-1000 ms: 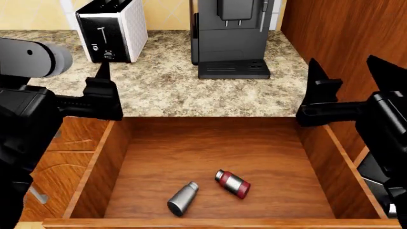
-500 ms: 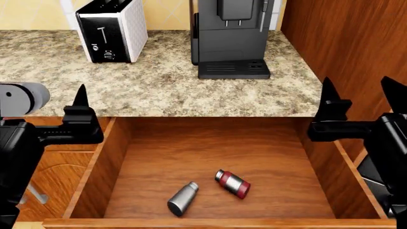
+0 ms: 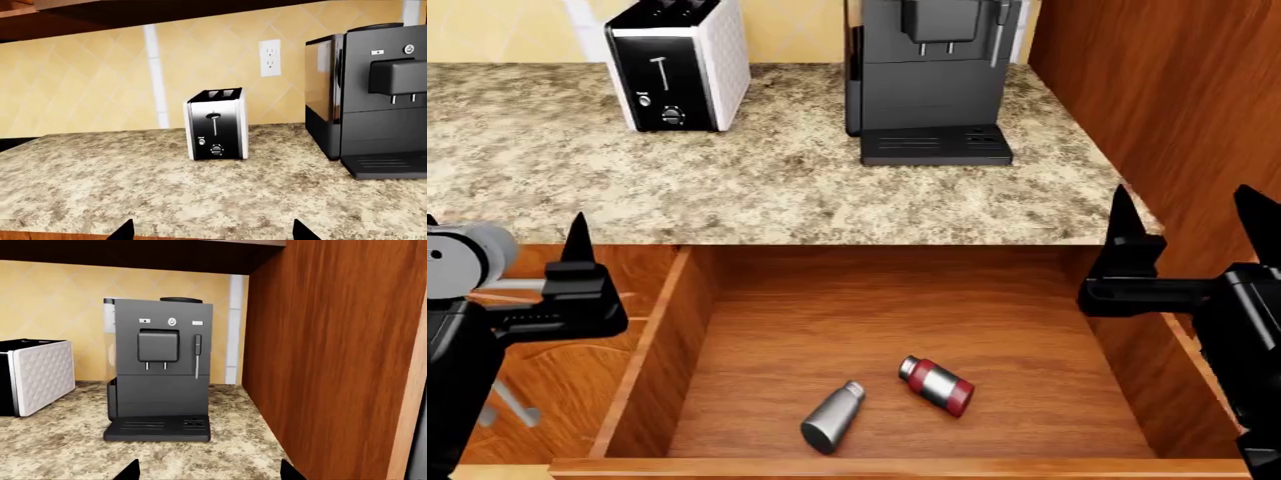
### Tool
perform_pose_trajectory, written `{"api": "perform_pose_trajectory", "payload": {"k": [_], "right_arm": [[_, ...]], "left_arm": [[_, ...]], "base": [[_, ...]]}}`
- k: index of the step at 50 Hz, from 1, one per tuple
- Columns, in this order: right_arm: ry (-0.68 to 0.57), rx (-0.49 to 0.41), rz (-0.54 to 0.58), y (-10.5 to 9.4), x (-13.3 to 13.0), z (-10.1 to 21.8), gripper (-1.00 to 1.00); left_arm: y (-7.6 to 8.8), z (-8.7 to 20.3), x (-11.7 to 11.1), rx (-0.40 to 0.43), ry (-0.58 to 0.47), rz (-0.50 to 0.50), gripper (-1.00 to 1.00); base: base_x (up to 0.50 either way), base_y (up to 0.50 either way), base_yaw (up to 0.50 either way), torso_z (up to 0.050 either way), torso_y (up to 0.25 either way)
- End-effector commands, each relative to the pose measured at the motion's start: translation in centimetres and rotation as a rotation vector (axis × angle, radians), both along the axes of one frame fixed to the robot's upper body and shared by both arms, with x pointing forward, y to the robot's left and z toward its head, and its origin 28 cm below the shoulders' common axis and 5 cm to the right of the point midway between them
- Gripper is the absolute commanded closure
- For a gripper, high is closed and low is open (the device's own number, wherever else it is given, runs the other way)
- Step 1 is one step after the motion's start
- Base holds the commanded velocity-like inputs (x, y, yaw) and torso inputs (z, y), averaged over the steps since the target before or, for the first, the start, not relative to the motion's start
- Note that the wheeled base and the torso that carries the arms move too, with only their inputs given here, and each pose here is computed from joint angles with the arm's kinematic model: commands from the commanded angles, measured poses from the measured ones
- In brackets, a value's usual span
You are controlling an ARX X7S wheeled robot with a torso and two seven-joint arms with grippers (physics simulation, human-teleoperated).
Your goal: Pick and place the shaker into the drawer. Then close the cabinet.
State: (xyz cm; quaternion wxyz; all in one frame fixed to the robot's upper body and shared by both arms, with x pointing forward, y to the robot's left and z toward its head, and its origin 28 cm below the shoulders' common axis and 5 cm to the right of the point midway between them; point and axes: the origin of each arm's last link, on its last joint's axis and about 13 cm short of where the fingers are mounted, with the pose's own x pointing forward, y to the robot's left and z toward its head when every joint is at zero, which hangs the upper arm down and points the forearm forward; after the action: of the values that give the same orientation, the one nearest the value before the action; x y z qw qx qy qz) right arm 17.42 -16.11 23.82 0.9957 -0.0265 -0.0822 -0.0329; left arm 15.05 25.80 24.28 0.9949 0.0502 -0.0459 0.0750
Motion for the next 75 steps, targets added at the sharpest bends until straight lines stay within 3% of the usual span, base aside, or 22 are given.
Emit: {"api": "perform_pose_trajectory", "payload": {"k": [1,75], "right_arm": [[-0.001,-0.003,-0.002,0.0,0.0,-0.3,-1.0],[0.023,0.023,0.01,0.4,-0.1,-1.5,-1.0]], "left_arm": [[0.1,-0.3,-0.1,-0.001,0.001,0.006,-1.0],[0.5,-1.7,-0.7,-0.024,0.015,0.011,-1.0]], "base": [[0.0,0.26,0.0,0.0,0.0],[0.0,0.33,0.0,0.0,0.0]]}}
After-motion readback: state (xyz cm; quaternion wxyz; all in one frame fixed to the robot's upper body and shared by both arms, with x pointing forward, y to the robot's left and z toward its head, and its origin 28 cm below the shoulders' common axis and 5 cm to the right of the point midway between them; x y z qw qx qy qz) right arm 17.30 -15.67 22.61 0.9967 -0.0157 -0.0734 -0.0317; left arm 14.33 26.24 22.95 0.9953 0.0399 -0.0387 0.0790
